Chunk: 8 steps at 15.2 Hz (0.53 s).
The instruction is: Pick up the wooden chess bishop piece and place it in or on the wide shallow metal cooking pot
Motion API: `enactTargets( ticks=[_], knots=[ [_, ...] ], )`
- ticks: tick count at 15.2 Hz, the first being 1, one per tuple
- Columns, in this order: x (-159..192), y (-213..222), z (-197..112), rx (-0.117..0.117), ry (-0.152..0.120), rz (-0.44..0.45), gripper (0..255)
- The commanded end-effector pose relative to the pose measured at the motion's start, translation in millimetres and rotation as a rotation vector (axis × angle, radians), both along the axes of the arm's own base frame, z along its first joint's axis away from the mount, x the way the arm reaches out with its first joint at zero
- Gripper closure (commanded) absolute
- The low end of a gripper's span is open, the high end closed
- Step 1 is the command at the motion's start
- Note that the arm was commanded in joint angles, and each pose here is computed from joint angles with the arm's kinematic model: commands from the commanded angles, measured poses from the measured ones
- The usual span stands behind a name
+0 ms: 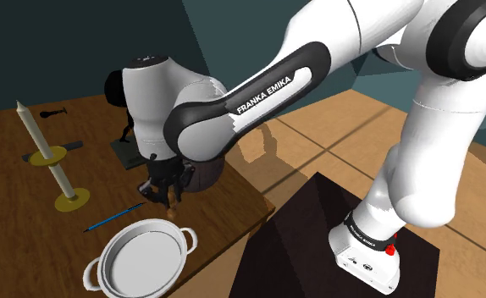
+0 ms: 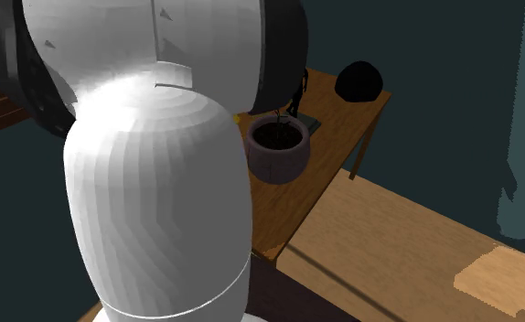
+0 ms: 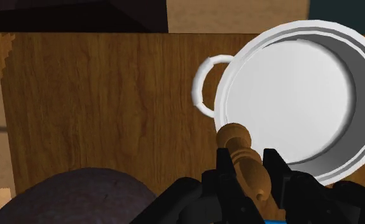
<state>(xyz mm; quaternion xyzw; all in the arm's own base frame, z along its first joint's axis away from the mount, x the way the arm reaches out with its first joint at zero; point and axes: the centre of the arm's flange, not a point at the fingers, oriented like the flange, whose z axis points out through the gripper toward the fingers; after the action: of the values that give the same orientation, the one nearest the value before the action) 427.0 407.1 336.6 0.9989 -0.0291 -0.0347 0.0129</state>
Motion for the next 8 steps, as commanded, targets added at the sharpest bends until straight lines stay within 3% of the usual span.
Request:
enactTargets(
  ticks=[1,6,8],
  knots=[
    [-2.7,30.1,3.0,0.0,0.0,-0.002,255],
    [-9.1,96.1,10.0,0.0,0.0,-0.002,255],
    [-9.1,96.1,-0.6,0.0,0.0,-0.002,255]
  ],
)
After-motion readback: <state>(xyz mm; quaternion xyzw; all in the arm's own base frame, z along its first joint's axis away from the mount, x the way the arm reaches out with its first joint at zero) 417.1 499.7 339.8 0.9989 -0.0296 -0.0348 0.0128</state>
